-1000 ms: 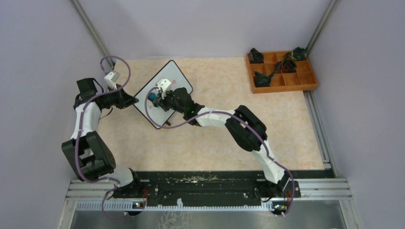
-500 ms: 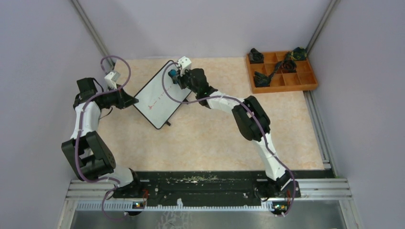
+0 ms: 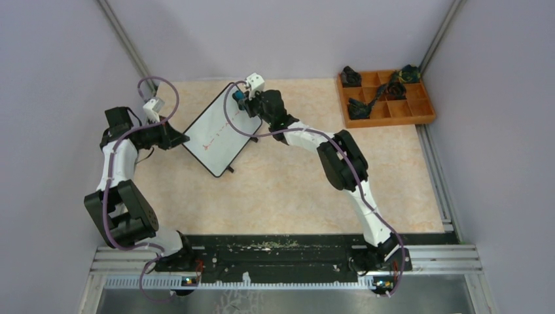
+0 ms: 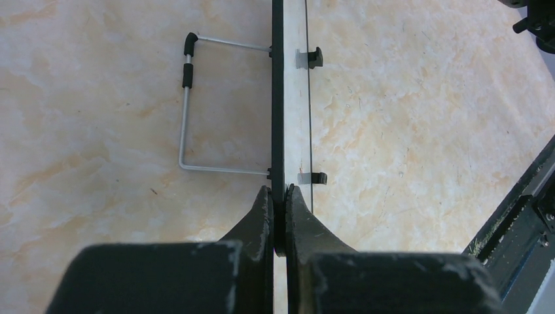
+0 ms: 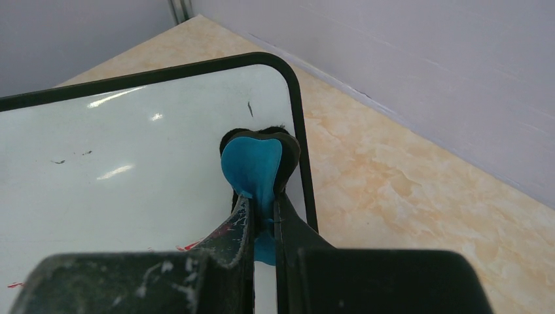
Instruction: Erase the whiteboard
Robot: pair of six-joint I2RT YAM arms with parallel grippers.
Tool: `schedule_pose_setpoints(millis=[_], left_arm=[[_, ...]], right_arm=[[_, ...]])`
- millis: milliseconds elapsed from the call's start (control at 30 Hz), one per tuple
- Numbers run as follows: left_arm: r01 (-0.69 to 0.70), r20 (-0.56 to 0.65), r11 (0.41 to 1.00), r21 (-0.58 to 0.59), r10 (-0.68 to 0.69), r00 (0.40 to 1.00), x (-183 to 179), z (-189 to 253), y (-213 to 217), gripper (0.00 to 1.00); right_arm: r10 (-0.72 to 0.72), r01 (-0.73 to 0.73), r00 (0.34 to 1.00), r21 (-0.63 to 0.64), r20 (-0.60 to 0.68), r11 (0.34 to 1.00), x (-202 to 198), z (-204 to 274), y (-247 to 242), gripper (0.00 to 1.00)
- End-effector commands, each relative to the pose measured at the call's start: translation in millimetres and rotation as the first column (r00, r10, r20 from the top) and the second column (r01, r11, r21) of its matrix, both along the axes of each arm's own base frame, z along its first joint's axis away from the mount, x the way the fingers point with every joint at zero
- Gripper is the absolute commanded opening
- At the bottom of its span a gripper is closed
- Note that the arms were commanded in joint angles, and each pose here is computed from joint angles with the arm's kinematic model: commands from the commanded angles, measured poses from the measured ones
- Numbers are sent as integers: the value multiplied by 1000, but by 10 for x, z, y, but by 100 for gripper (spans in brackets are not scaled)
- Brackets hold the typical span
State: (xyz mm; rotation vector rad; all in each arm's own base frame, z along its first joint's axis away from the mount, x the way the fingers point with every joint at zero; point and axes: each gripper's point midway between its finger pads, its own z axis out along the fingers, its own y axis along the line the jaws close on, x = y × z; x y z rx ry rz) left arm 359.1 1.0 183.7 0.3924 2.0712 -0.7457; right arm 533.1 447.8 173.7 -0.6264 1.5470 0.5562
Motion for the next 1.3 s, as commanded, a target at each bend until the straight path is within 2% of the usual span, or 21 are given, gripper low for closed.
schedule_pose_setpoints(millis=[0, 267, 833, 1267], left_arm=[[42, -23, 996, 80, -40, 999, -61, -214, 20, 0], [44, -23, 996, 76, -42, 999, -58, -203, 11, 0], [60, -28, 995, 76, -58, 998, -91, -230, -30, 0], [67, -29, 995, 76, -65, 997, -121, -244, -44, 0]], right_arm=[[26, -25, 999, 4, -36, 1000, -101, -161, -43, 0], [111, -110, 993, 34, -30, 993, -544, -121, 170, 0], [267, -266, 964, 51, -14, 963, -1220, -10, 722, 0], [421, -415, 907, 99, -37, 904, -1997, -27, 1150, 0]])
